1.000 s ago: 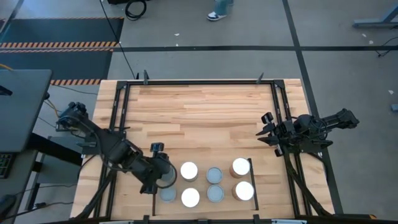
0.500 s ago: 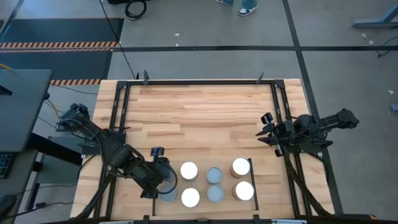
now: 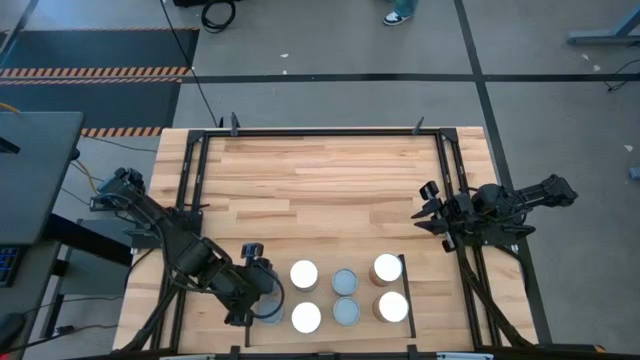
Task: Pick and place cans onto a shelf
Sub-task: Adjust the small canned orange and carrot on the shelf
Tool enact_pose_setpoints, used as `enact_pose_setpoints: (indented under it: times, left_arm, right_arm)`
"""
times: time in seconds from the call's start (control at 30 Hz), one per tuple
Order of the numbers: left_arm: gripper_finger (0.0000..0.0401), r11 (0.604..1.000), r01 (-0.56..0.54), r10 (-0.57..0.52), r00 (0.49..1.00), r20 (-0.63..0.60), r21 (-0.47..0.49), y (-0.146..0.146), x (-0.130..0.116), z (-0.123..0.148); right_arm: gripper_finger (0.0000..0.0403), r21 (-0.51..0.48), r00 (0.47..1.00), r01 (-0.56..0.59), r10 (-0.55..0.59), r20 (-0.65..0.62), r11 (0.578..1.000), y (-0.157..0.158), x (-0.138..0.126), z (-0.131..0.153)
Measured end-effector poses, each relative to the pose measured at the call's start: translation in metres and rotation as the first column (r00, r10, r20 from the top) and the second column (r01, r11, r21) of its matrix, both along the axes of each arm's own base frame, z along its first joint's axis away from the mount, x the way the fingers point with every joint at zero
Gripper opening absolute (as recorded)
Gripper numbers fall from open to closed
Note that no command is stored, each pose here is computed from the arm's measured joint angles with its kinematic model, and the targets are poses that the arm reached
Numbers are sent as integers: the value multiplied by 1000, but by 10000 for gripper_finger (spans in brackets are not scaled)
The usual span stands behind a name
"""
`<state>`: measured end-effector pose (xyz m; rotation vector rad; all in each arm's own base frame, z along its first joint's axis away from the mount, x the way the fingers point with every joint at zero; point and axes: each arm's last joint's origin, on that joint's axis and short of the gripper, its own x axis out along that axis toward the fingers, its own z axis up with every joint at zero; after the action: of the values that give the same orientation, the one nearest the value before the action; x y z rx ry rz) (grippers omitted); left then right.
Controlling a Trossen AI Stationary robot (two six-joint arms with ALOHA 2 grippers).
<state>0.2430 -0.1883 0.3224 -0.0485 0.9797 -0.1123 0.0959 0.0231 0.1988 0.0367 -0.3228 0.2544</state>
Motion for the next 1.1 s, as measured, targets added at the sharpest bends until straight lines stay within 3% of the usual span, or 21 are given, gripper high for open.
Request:
enact_pose_setpoints:
  times: [0.57, 1.1]
  left_arm:
    - [36, 999, 27, -27, 999, 40, -19, -4, 2, 3]
    - [36, 998, 21, -21, 1000, 0, 57, 6, 3, -1]
  right_arm:
    - [84, 2, 1000, -1, 1, -1, 1000, 0, 0, 0]
    - [84, 3, 1000, -2, 2, -2, 1000, 0, 0, 0]
